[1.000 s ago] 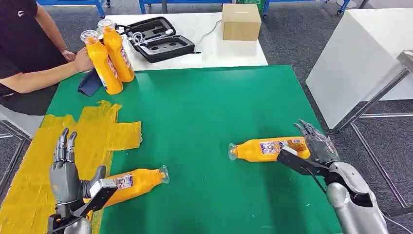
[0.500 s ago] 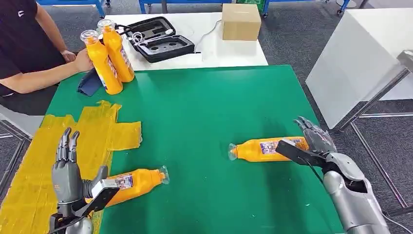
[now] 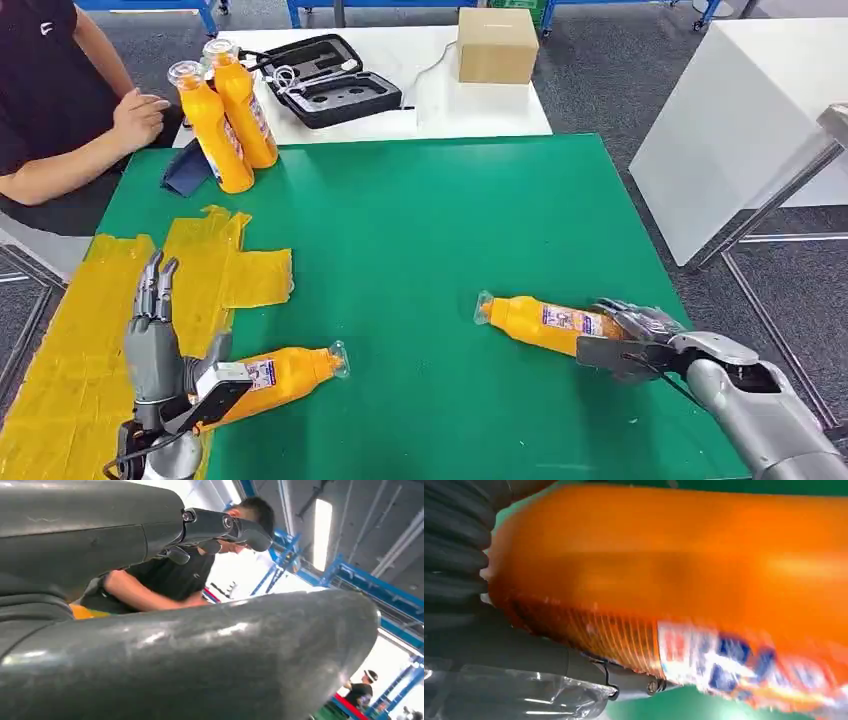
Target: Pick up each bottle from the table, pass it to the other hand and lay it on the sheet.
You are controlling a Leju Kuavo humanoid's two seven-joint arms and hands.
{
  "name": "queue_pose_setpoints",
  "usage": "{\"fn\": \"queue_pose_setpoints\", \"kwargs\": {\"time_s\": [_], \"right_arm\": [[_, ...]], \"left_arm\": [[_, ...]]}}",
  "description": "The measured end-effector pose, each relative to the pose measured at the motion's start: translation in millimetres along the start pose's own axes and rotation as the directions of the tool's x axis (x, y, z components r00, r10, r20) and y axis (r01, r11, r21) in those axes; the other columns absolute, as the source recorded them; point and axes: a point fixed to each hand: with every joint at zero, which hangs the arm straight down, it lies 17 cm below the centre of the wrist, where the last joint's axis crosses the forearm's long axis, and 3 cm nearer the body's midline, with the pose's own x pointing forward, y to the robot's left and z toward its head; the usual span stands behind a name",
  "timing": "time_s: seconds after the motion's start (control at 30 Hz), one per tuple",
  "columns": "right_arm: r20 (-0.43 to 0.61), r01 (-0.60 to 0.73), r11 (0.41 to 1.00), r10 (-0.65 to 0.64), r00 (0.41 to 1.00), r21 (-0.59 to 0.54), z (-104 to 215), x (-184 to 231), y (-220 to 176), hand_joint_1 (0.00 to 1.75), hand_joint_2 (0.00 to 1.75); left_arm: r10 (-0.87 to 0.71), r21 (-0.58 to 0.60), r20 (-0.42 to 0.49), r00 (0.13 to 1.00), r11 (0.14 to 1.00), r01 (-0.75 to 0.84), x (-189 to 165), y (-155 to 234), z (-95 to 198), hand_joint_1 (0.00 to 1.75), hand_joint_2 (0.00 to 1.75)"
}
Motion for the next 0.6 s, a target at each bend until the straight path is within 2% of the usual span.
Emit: {"fn": "queue_pose_setpoints", "kwargs": {"time_s": [0.13, 0.17, 0.2, 0.43, 0.6], "right_arm": [[-0.022, -0.039, 0.999, 0.04, 0.999, 0.038, 7, -13, 7, 0.0, 1.75], [-0.026, -0.043, 0.998, 0.045, 0.999, 0.046, 8, -15, 8, 0.96, 1.75], [-0.032, -0.05, 0.997, 0.052, 0.998, 0.06, 9, -18, 10, 1.75, 1.75], [-0.077, -0.117, 0.987, 0.126, 0.989, 0.111, 20, -34, 18, 1.75, 1.75], [-0.092, -0.125, 0.989, 0.133, 0.987, 0.083, 20, -36, 9, 1.75, 1.75]], "left_arm": [[0.01, -0.008, 0.005, 1.0, 1.0, -0.01, 2, -5, -1, 0.0, 0.0], [0.011, -0.01, 0.007, 1.0, 1.0, -0.011, 2, -6, -2, 0.0, 0.0], [0.012, -0.013, 0.007, 1.0, 1.0, -0.012, 2, -6, -1, 0.0, 0.0], [0.029, -0.018, 0.004, 1.0, 0.999, -0.029, 2, -10, -1, 0.0, 0.0], [0.029, -0.022, 0.006, 1.0, 0.999, -0.029, 2, -11, 0, 0.0, 0.0]]}}
